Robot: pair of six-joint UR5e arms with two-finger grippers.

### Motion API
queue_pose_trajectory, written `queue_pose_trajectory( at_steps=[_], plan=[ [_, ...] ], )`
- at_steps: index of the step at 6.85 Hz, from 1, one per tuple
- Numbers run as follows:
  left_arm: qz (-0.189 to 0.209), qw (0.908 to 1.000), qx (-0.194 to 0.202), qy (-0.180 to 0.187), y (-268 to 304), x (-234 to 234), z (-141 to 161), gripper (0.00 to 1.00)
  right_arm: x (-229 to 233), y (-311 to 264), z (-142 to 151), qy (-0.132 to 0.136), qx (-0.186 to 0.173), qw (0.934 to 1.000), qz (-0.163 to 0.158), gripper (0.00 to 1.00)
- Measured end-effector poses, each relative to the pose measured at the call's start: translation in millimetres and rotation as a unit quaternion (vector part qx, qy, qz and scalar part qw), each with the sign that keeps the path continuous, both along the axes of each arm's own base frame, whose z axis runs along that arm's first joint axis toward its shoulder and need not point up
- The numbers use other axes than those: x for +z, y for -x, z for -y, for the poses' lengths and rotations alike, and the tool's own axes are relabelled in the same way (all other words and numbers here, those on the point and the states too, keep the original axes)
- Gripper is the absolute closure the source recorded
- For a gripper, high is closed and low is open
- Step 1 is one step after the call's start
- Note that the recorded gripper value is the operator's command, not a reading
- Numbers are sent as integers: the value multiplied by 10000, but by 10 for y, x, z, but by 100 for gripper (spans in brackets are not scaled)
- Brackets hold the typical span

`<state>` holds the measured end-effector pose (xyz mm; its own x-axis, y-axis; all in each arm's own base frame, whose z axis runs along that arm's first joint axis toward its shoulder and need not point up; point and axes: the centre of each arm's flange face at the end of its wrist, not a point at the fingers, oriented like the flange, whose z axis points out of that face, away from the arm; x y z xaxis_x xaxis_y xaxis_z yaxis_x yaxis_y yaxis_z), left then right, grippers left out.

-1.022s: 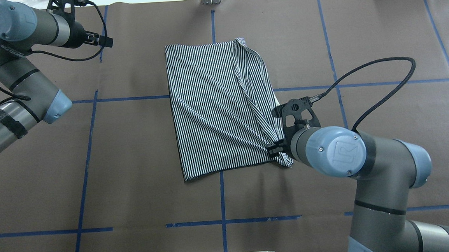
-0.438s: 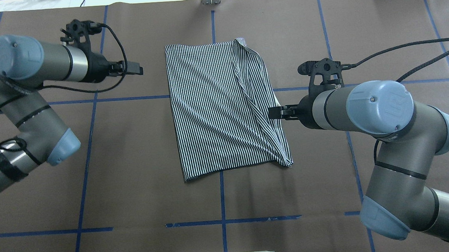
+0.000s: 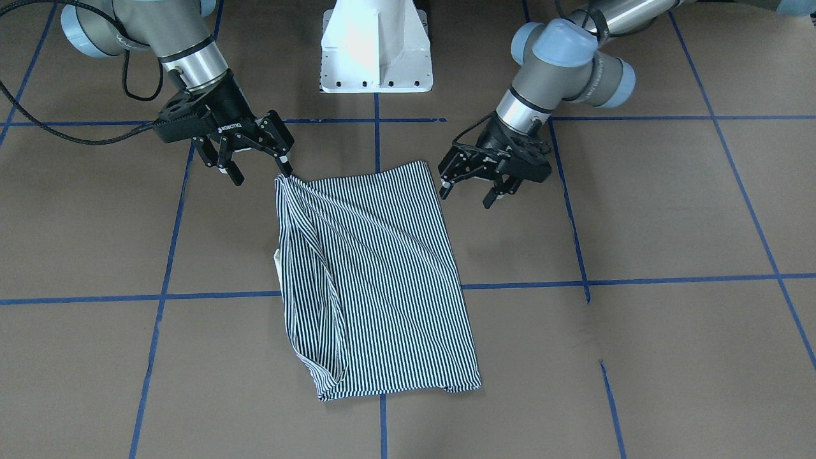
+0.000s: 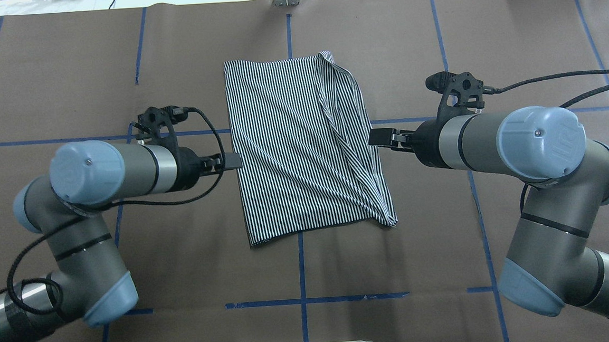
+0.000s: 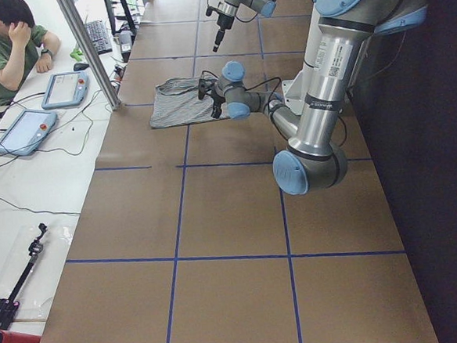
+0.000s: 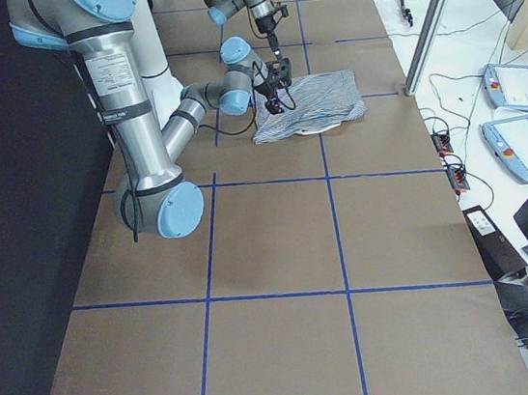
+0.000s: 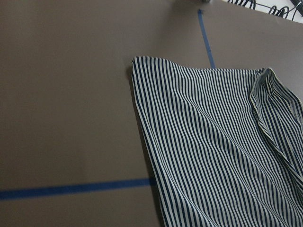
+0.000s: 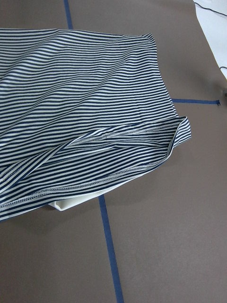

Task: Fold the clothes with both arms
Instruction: 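Release the corner and raise the right gripper while lowering the left gripper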

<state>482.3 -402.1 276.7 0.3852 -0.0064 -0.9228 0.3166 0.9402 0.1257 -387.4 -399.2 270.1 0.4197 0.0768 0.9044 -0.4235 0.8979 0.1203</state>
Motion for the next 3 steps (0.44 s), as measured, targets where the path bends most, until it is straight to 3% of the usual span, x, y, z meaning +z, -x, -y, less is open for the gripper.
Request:
queue_pose_trajectory(
  at_steps=[2, 3],
  plan=[
    [476, 9982, 46, 357, -417, -174, -385, 39, 18, -15, 35, 34, 54, 10000, 27, 0],
    [630, 9971, 95, 417, -518, -175, -466, 39, 19, -15, 37, 36, 57, 10000, 30, 0]
  ],
)
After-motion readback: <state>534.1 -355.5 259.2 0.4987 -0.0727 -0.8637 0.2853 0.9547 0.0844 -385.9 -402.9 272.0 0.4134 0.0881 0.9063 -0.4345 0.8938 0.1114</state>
